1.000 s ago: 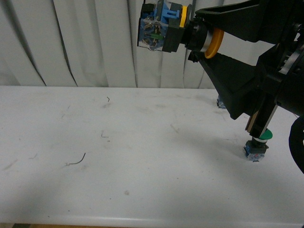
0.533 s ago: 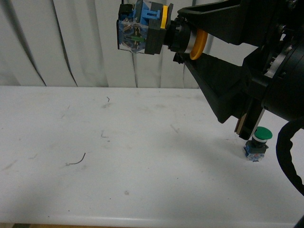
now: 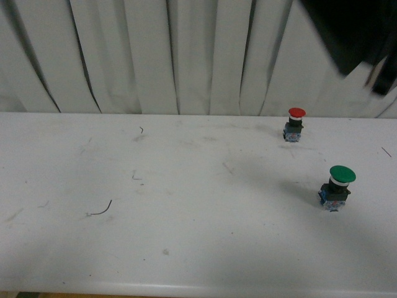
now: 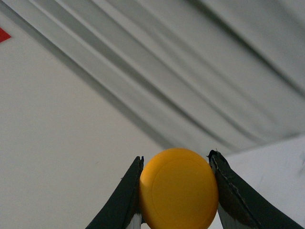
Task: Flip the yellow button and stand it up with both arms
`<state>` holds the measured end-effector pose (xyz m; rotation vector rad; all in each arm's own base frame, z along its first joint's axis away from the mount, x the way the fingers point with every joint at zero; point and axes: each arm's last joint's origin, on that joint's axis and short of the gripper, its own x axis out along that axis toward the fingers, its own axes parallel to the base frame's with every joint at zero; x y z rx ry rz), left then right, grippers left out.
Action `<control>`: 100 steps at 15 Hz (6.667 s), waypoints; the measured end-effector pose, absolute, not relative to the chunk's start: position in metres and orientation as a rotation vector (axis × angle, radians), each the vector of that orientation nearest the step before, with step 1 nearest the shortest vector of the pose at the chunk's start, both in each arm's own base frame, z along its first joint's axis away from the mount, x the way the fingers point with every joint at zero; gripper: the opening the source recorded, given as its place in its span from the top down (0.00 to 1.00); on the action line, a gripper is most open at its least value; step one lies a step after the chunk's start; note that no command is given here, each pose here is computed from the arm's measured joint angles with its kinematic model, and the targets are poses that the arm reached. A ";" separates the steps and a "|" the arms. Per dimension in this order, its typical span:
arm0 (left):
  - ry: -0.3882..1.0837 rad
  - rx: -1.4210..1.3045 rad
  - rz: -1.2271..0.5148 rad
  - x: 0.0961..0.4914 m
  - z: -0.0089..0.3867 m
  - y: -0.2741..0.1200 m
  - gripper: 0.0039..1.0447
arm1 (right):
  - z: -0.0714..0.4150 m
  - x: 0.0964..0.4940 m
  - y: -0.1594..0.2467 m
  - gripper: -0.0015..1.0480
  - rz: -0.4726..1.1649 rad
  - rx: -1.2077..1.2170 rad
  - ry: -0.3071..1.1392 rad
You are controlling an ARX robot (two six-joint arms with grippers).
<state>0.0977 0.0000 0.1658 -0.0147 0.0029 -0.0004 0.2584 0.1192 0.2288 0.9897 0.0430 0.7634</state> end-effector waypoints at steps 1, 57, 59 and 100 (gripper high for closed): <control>0.003 -0.015 0.000 0.098 0.166 0.000 0.18 | 0.243 0.265 0.107 0.65 0.700 0.870 -0.094; 0.003 -0.014 0.000 0.098 0.166 0.000 0.06 | 0.190 0.406 0.021 0.06 -0.091 0.164 0.255; 0.003 -0.014 0.000 0.098 0.166 0.000 0.06 | 0.226 0.355 0.000 0.13 -0.022 0.154 0.062; 0.002 -0.014 0.000 0.098 0.166 0.000 0.06 | 0.167 0.097 0.000 0.47 -0.001 0.002 -0.005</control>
